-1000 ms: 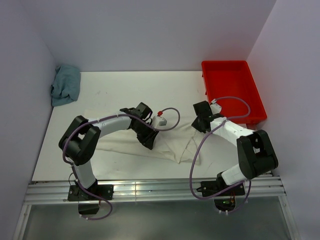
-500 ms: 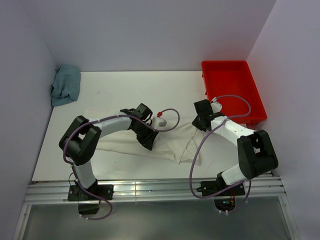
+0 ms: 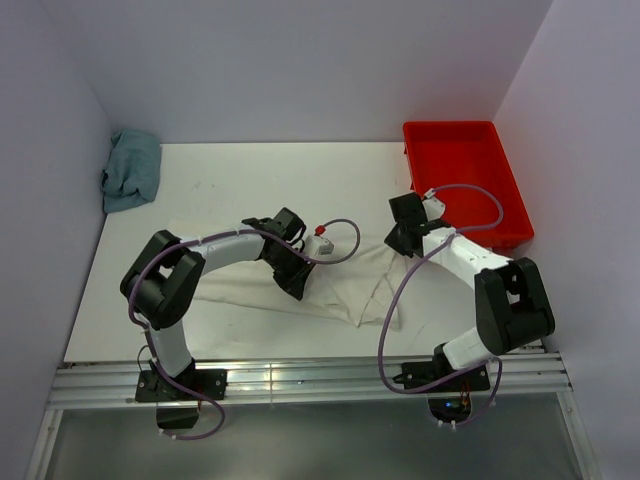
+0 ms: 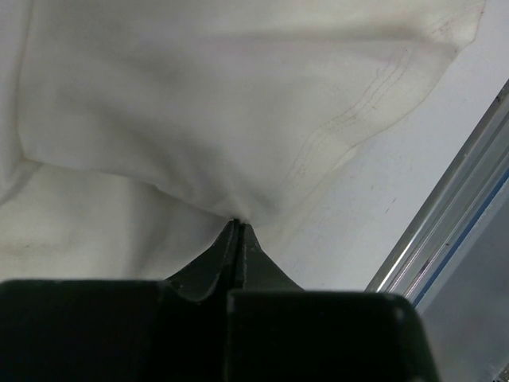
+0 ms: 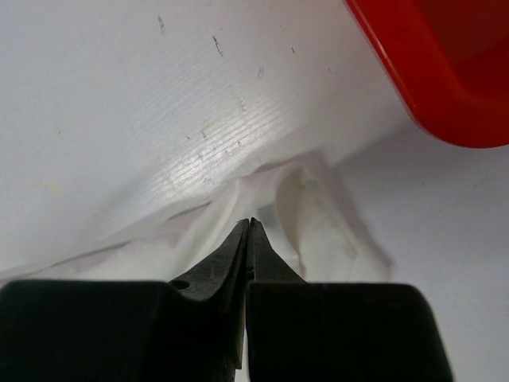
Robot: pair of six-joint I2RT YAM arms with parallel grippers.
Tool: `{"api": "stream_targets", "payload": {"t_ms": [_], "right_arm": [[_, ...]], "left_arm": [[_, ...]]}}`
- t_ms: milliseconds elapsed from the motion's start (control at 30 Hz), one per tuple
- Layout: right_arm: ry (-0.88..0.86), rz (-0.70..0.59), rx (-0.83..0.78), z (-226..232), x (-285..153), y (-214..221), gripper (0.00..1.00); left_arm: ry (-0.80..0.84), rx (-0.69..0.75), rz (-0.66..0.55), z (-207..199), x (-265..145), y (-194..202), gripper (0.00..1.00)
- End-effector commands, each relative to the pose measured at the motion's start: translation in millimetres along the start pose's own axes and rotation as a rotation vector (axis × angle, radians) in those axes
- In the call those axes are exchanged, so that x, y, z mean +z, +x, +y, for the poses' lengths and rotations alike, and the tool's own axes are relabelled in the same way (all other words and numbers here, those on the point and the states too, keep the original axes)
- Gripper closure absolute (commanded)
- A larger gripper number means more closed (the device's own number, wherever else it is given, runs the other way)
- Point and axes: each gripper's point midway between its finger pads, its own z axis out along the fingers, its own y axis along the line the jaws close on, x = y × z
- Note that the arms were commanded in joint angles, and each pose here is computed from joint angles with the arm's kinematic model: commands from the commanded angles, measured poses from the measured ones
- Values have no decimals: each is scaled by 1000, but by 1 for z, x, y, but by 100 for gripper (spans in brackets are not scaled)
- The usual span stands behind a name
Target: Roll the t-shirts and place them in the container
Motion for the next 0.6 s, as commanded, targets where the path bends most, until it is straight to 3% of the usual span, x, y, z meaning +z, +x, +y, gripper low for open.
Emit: {"api": "stream_targets", "payload": {"t_ms": [0, 467, 533, 567], "right_arm": [[6, -28, -3, 5, 0, -16, 100], [11, -26, -14, 3, 3, -23, 100], [-2, -20, -14, 3, 0, -22, 95], [-3, -8, -14, -1, 0, -16, 87]], "left_arm": [[9, 35, -35, -7, -8, -16, 100], [-72, 42, -30, 2, -18, -9, 100], [-65, 37, -26, 1, -16, -10, 100], [-63, 36, -27, 1, -16, -11, 100]]}}
